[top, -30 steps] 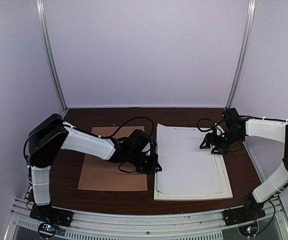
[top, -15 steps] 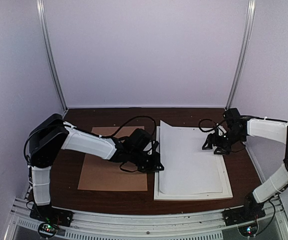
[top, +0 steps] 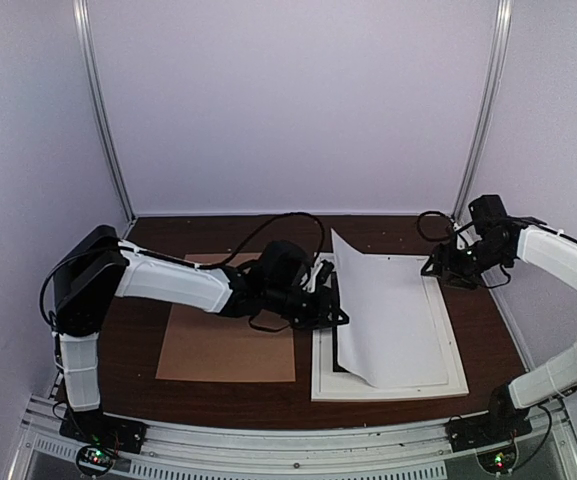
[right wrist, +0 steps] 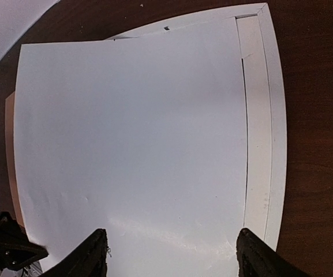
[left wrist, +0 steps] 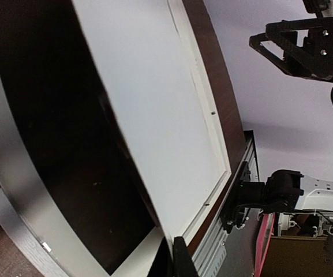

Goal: Put the photo into the frame
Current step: Place the photo on the mat board.

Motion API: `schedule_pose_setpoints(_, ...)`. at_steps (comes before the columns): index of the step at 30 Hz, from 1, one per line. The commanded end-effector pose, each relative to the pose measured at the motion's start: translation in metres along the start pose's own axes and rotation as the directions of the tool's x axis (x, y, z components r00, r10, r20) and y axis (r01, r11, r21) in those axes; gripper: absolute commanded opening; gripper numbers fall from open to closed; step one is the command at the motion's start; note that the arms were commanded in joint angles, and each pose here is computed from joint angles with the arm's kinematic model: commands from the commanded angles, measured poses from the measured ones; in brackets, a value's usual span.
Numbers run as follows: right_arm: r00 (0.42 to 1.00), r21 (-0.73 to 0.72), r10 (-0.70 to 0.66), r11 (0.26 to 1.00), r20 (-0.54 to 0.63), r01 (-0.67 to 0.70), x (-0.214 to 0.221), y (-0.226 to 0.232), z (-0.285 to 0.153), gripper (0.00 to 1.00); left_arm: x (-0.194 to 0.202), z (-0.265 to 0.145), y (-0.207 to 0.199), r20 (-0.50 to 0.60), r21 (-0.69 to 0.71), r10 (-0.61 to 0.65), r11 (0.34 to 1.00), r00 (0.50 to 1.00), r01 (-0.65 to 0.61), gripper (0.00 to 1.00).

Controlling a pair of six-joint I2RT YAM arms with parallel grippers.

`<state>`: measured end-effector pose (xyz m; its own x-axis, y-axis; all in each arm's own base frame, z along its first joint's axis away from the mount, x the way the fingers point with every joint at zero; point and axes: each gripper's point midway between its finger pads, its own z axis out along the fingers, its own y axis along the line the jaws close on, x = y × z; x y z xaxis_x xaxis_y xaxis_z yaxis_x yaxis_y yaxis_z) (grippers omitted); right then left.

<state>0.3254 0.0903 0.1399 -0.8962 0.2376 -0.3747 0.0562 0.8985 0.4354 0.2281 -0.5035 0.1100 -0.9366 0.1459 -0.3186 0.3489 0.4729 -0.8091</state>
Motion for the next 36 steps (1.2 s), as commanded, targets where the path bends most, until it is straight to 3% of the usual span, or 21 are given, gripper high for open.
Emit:
schedule_pose_setpoints(1, 0.999, 0.038, -0.003, 0.999, 0.053, 0.001, -0.011, -0.007, -0.025, 0.76, -0.035, -0.025, -0.083, 0.102, 0.185, 0.095, 0.976, 0.99, -0.113, 0.0)
schedule_pose_setpoints(11, 0.991, 0.07, 0.032, 0.997, 0.13, -0.041, -0.028, -0.024, -0.06, 0.77, -0.075, -0.035, -0.171, 0.162, 0.321, 0.21, 0.913, 0.964, -0.252, 0.0)
schedule_pose_setpoints(20, 0.976, 0.101, 0.058, 0.992, 0.21, -0.081, -0.04, -0.035, -0.086, 0.77, -0.068, -0.048, -0.241, 0.217, 0.445, 0.387, 0.778, 0.896, -0.444, 0.0)
schedule_pose_setpoints(25, 0.972, 0.111, 0.069, 0.989, 0.224, -0.096, -0.042, -0.039, -0.089, 0.77, -0.046, -0.027, -0.213, 0.148, 0.464, 0.391, 0.783, 0.908, -0.413, 0.0)
schedule_pose_setpoints(32, 0.973, 0.112, 0.075, 0.989, 0.218, -0.101, -0.041, -0.042, -0.086, 0.77, 0.0, 0.004, -0.142, -0.015, 0.386, 0.319, 0.876, 0.947, -0.289, 0.0)
schedule_pose_setpoints(36, 0.974, 0.109, 0.076, 0.989, 0.213, -0.101, -0.041, -0.042, -0.084, 0.77, 0.022, 0.006, -0.106, -0.097, 0.271, 0.276, 0.932, 0.956, -0.242, 0.0)
